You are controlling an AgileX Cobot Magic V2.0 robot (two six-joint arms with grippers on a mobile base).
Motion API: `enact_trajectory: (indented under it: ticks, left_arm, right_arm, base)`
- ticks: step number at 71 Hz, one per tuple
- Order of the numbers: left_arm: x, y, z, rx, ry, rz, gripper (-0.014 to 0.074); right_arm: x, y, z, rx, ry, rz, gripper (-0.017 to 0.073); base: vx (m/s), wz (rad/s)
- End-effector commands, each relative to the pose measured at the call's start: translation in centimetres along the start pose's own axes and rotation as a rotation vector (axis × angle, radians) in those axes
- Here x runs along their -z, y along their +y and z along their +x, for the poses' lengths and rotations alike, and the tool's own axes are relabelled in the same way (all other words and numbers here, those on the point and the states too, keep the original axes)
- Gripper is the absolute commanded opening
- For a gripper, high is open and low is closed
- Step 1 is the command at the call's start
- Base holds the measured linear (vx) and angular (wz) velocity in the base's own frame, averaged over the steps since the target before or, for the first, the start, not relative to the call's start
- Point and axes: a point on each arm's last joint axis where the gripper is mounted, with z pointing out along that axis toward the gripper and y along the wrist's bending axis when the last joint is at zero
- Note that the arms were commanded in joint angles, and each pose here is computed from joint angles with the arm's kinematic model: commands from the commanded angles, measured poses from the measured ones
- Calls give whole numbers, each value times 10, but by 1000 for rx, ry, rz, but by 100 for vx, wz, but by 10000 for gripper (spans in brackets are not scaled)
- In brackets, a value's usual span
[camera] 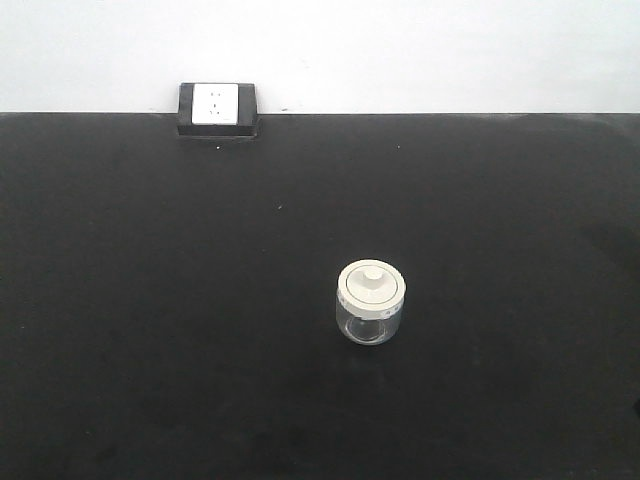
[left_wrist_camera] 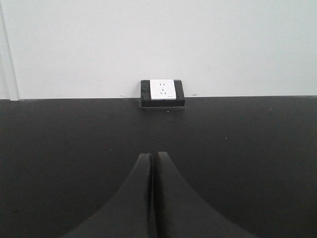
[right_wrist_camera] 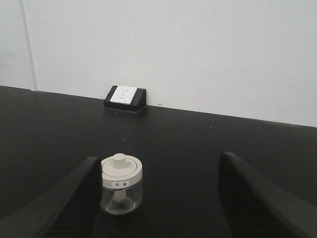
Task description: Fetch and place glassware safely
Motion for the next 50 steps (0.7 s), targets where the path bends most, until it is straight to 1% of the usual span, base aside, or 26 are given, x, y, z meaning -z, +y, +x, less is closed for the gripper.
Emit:
enact_trajectory:
  ticks: [1, 3, 7, 8, 13, 15, 16, 50]
  left_arm:
    - [1, -2, -15, 14, -89, 13, -7]
    - [1, -2, -15, 14, -89, 13, -7]
    - [1, -2, -15, 14, -89, 13, -7]
    - [1, -2, -15, 14, -89, 13, -7]
    - [1, -2, -15, 14, -89, 13, -7]
    - [1, -2, -15, 14, -89, 13, -7]
    - [1, -2, -15, 14, -89, 13, -7]
    - [1, -2, -15, 14, -89, 13, -7]
  right_arm:
    - [2, 1, -16, 22, -107, -9, 381]
    - [2, 1, -17, 21, -112, -10, 346]
    - [2, 1, -17, 21, -113, -10, 230]
    - [2, 1, -17, 21, -113, -10, 213]
    - [2, 1, -16, 21, -109, -9, 43]
    - [2, 1, -16, 21, -108, -9, -6]
    - [2, 1, -16, 19, -107, -9, -15]
    - [2, 1, -16, 15, -108, -10, -8]
  base:
    - [0, 0]
    - [0, 0]
    - [0, 0]
    - [0, 0]
    - [0, 0]
    - [0, 0]
    - [0, 0]
    - [0, 0]
